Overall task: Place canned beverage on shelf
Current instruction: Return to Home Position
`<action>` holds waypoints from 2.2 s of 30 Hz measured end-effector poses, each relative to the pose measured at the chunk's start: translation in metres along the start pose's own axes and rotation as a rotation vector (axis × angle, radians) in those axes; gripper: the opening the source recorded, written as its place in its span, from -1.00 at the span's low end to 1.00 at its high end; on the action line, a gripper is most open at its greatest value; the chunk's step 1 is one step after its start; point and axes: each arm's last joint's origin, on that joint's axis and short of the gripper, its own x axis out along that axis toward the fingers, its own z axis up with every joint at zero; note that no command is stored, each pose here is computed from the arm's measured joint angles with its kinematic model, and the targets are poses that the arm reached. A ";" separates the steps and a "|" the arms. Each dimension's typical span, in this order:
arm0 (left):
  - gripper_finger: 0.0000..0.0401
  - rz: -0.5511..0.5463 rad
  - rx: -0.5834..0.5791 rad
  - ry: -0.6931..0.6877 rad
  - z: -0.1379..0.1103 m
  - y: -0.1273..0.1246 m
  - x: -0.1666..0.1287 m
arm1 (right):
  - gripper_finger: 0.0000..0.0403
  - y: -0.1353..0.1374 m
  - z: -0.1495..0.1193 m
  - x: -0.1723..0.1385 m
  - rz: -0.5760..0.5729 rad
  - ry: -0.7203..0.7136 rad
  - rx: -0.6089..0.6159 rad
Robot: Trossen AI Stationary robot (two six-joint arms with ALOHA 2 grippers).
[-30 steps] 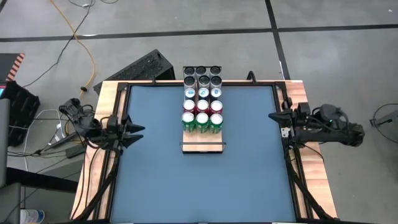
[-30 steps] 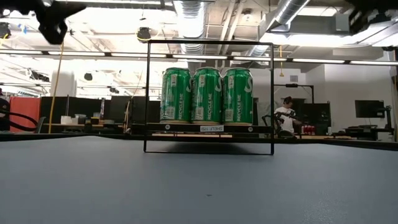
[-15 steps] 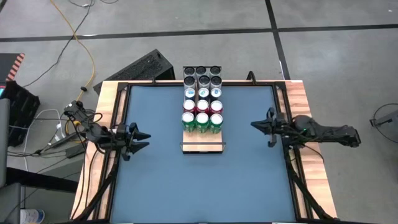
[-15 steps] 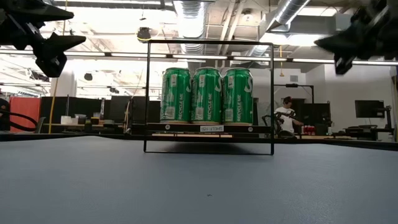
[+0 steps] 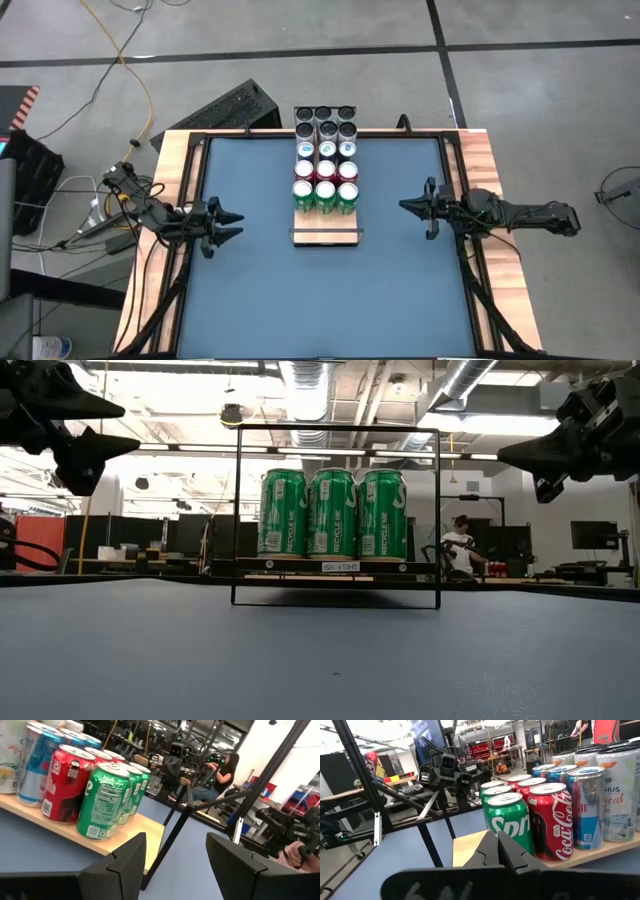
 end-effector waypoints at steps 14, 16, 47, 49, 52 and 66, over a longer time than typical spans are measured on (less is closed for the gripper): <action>-0.03 0.032 0.024 0.010 -0.003 0.002 0.000 | -1.00 0.000 -0.002 0.000 0.005 0.016 -0.005; -0.03 0.035 0.029 0.017 -0.003 0.002 0.000 | -1.00 0.000 -0.002 0.000 0.004 0.017 -0.005; -0.03 0.036 -0.019 0.028 -0.005 0.003 0.000 | -1.00 0.000 -0.003 0.000 0.002 0.022 -0.005; -0.03 0.036 -0.019 0.028 -0.005 0.003 0.000 | -1.00 0.000 -0.003 0.000 0.002 0.023 -0.005; -0.03 0.036 -0.019 0.029 -0.005 0.003 0.000 | -1.00 0.000 -0.003 0.000 0.002 0.023 -0.005; -0.03 0.036 -0.019 0.029 -0.005 0.003 0.000 | -1.00 0.000 -0.003 0.000 0.001 0.023 -0.005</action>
